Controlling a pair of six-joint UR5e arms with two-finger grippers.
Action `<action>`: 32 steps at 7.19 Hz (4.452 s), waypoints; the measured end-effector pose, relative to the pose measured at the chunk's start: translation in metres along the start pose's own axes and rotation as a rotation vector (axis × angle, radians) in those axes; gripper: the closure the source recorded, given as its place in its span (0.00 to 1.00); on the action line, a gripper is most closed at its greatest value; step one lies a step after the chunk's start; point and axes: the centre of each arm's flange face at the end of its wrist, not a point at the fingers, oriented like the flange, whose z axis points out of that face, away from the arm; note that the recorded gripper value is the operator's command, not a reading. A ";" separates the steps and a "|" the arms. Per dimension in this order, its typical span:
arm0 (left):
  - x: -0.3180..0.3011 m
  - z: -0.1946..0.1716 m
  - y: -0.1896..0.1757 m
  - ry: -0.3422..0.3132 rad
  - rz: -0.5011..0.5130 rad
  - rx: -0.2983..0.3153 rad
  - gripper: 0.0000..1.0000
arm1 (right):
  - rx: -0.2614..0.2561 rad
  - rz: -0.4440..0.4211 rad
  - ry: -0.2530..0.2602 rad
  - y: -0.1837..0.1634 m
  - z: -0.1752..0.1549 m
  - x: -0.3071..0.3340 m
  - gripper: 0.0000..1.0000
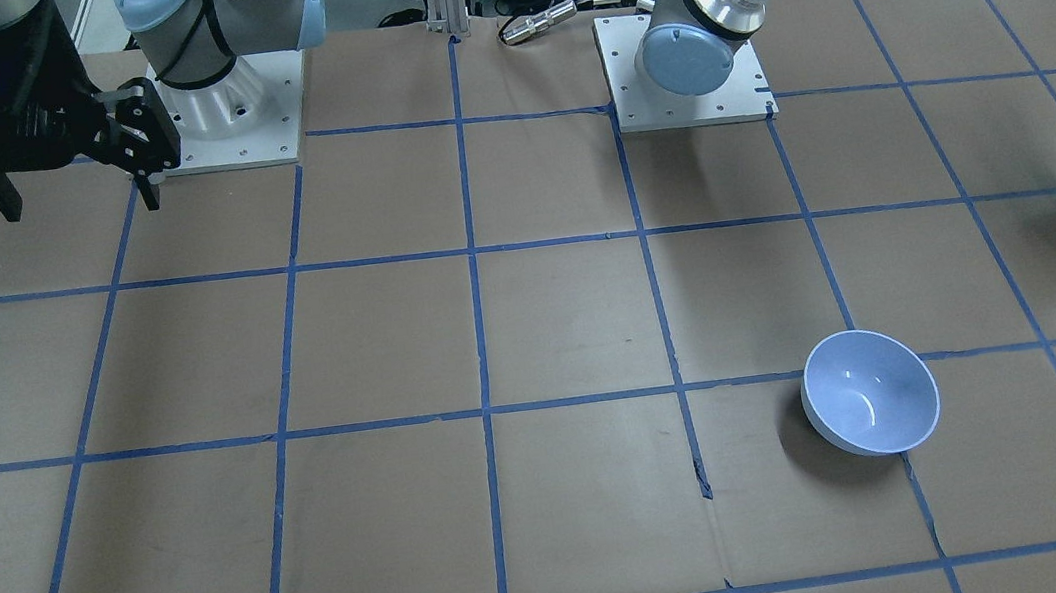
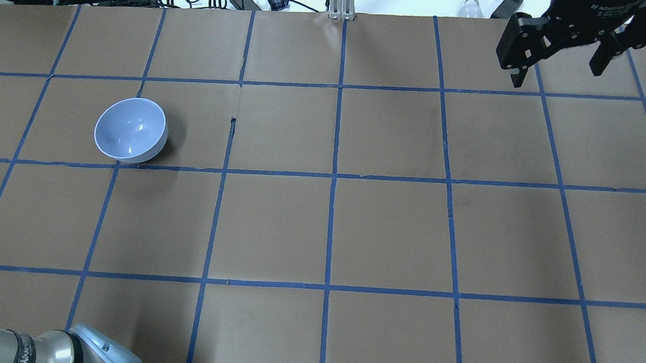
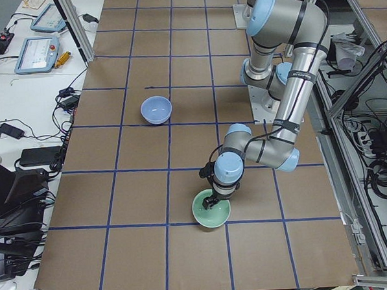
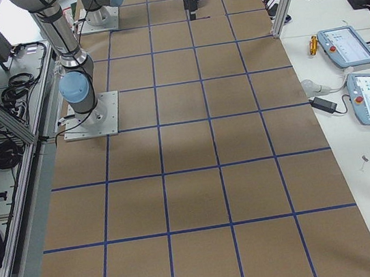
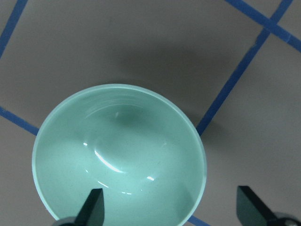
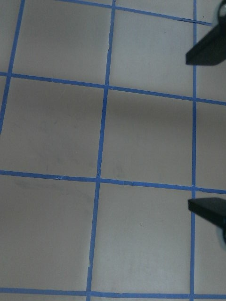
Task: Stack green bowl on blue bowl
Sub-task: 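Lower the left gripper and grasp the rim of the pale green bowl, then lift the pale green bowl with the left gripper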
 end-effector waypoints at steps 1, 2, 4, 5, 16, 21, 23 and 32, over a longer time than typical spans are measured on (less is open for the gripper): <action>-0.001 0.008 0.001 0.004 0.004 0.008 0.00 | 0.000 0.000 0.000 0.000 0.000 0.000 0.00; -0.002 0.014 0.001 0.006 0.007 0.019 0.00 | 0.000 0.000 0.000 0.000 0.000 0.000 0.00; -0.001 0.026 -0.001 0.015 0.013 0.043 0.00 | 0.000 0.000 0.000 0.000 0.000 0.000 0.00; 0.001 0.031 -0.003 0.022 0.018 0.049 0.00 | 0.000 0.000 0.000 0.000 0.000 0.000 0.00; -0.001 0.038 0.001 0.013 0.034 0.013 1.00 | 0.000 0.000 0.000 0.000 0.000 0.000 0.00; 0.000 0.035 0.002 0.017 0.034 0.005 1.00 | 0.000 0.000 0.000 0.000 0.000 0.000 0.00; 0.001 0.030 0.001 0.014 0.034 0.001 1.00 | 0.000 0.000 0.000 0.000 0.000 0.000 0.00; -0.025 -0.088 -0.182 -0.074 0.126 -0.058 1.00 | 0.000 0.001 0.000 0.000 0.000 0.001 0.00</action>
